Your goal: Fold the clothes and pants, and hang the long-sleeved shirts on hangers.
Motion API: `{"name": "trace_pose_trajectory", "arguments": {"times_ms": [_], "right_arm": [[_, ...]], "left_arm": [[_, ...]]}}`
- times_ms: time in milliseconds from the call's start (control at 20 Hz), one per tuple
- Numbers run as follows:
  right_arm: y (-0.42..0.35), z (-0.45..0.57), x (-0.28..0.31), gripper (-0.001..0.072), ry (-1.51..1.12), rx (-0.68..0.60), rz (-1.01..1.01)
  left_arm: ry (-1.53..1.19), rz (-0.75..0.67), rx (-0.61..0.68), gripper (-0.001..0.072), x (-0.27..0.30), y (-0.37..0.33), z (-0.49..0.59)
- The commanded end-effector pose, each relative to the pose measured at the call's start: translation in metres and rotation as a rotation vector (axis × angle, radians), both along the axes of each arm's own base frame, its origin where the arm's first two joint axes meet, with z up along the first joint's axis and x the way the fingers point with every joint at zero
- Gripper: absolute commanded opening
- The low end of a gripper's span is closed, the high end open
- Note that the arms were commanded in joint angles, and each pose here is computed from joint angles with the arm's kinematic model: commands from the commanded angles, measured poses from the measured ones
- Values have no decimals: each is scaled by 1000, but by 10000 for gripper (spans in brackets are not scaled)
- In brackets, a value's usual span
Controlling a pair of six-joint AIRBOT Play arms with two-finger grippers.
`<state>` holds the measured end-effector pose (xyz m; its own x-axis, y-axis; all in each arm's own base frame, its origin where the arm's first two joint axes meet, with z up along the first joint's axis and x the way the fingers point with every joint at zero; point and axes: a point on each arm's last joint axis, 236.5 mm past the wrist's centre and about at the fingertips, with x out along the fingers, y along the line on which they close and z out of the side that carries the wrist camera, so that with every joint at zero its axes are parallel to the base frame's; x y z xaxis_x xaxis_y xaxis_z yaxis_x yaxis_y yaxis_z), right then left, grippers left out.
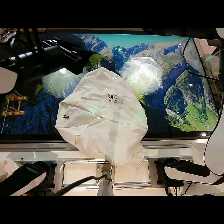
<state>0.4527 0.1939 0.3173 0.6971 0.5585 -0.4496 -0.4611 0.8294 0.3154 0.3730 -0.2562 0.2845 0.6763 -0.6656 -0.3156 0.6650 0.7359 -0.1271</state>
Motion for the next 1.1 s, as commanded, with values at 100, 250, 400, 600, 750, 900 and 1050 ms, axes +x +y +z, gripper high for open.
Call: {"name": "trace_pose_trajectory", "arguments": {"times_ms": [100, 250, 400, 600, 750, 900, 1050], "right_arm": [[1, 0, 0, 439, 1, 0, 1], [1, 0, 0, 439, 1, 0, 1], [1, 0, 0, 439, 1, 0, 1], [1, 0, 0, 439, 1, 0, 1], [1, 0, 0, 439, 1, 0, 1], [0, 0, 0, 439, 1, -1, 1], [0, 6, 4, 439, -27, 14, -11]], "left_arm": [[1, 0, 1, 434, 0, 0, 0], [1, 0, 1, 433, 0, 0, 0], [1, 0, 1, 433, 0, 0, 0], [0, 0, 0, 433, 0, 0, 0], [0, 0, 1, 433, 0, 0, -1], [1, 0, 1, 434, 0, 0, 0], [0, 0, 0, 434, 0, 0, 0]]}}
